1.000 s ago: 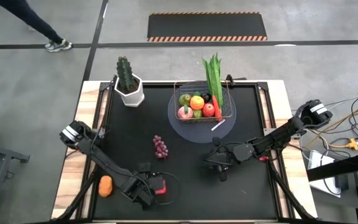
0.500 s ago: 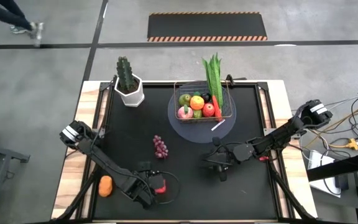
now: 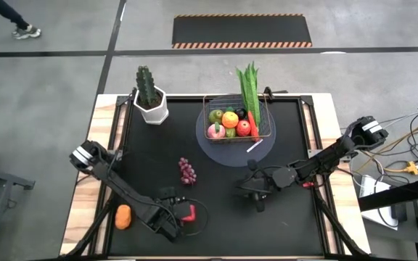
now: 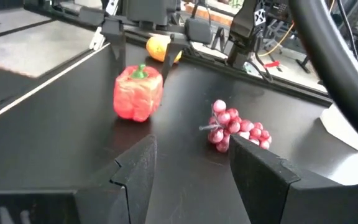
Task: Build produce basket
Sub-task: Put the red bell pepper into the gold wire basket
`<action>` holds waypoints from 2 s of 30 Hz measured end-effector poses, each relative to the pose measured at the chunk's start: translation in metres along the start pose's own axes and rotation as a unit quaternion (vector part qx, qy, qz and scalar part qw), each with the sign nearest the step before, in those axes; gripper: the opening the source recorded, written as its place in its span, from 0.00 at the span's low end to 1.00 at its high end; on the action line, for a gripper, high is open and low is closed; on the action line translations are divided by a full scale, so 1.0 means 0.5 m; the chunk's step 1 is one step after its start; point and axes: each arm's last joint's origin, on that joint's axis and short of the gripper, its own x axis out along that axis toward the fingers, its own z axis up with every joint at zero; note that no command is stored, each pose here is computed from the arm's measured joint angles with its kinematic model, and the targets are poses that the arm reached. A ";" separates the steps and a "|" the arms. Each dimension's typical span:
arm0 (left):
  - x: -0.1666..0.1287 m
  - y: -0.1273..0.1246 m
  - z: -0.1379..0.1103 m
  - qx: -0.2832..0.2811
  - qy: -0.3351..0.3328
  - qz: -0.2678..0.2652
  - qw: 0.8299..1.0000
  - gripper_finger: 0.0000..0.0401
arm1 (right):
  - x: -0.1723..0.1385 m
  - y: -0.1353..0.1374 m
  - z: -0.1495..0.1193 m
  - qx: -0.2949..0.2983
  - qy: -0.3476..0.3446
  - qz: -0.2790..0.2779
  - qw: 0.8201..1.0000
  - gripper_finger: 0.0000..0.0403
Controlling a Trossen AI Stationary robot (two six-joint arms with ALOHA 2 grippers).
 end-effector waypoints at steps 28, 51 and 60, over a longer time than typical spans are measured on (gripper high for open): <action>-0.001 0.047 0.103 -0.070 -0.120 0.030 0.990 0.59 | 0.034 0.006 0.094 0.053 -0.018 0.037 0.998 0.75; 0.006 0.068 0.145 -0.038 -0.143 0.016 0.989 0.59 | 0.161 0.003 0.070 0.004 0.125 -0.003 0.992 0.75; 0.005 0.064 0.155 0.000 -0.163 0.006 0.987 0.59 | 0.181 0.005 0.066 0.003 0.127 0.034 0.991 0.73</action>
